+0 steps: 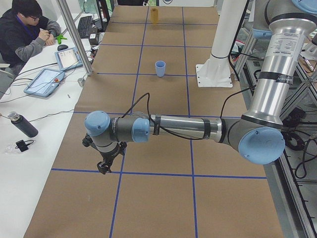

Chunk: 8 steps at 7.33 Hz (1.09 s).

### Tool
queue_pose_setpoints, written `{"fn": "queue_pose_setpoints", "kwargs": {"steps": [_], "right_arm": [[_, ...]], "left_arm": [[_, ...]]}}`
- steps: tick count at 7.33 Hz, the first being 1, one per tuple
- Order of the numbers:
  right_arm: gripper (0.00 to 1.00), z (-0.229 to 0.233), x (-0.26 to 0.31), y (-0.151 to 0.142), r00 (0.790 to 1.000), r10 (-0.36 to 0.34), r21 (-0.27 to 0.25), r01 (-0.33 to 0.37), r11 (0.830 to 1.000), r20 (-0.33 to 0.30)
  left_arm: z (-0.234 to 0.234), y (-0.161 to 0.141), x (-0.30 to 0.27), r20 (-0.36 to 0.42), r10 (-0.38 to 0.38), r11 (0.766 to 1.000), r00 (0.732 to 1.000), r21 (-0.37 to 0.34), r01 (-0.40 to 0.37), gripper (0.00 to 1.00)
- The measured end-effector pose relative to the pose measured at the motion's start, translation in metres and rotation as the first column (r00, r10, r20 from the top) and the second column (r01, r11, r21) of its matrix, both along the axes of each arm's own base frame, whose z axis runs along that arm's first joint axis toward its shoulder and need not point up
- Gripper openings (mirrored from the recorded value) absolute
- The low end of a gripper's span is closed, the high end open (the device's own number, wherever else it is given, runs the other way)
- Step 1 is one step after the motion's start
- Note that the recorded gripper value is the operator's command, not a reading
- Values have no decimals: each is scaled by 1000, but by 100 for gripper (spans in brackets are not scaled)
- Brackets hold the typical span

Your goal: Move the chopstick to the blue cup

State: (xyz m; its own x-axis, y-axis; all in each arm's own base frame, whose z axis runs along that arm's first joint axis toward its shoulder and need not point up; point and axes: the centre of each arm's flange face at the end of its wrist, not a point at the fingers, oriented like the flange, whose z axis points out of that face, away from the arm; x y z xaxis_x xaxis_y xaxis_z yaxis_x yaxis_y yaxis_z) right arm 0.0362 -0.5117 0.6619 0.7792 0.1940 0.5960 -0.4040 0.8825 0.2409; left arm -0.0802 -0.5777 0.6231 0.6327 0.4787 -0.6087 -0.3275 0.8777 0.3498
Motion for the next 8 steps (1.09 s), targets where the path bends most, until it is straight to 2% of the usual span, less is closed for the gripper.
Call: {"fn": "queue_pose_setpoints", "kwargs": {"steps": [1, 2, 4, 5, 8], "right_arm": [[61, 2, 0, 3, 1000, -1, -3, 1, 1000, 6], [48, 4, -1, 6, 1000, -6, -9, 6, 1000, 14], [4, 4, -2, 10, 999, -17, -13, 17, 1000, 32], [0, 2, -3, 12, 999, -19, -11, 20, 1000, 36], [0, -11, 0, 24, 999, -20, 13, 20, 1000, 40]], "left_arm": [[0, 0, 0, 0, 0, 1000, 1000, 0, 0, 99], [0, 0, 0, -1, 0, 1000, 1000, 0, 0, 99], [-1, 0, 0, -1, 0, 1000, 1000, 1, 0, 99], [-1, 0, 0, -2, 0, 1000, 1000, 1, 0, 99], [-1, 0, 0, -2, -2, 1000, 1000, 0, 2, 99]]}}
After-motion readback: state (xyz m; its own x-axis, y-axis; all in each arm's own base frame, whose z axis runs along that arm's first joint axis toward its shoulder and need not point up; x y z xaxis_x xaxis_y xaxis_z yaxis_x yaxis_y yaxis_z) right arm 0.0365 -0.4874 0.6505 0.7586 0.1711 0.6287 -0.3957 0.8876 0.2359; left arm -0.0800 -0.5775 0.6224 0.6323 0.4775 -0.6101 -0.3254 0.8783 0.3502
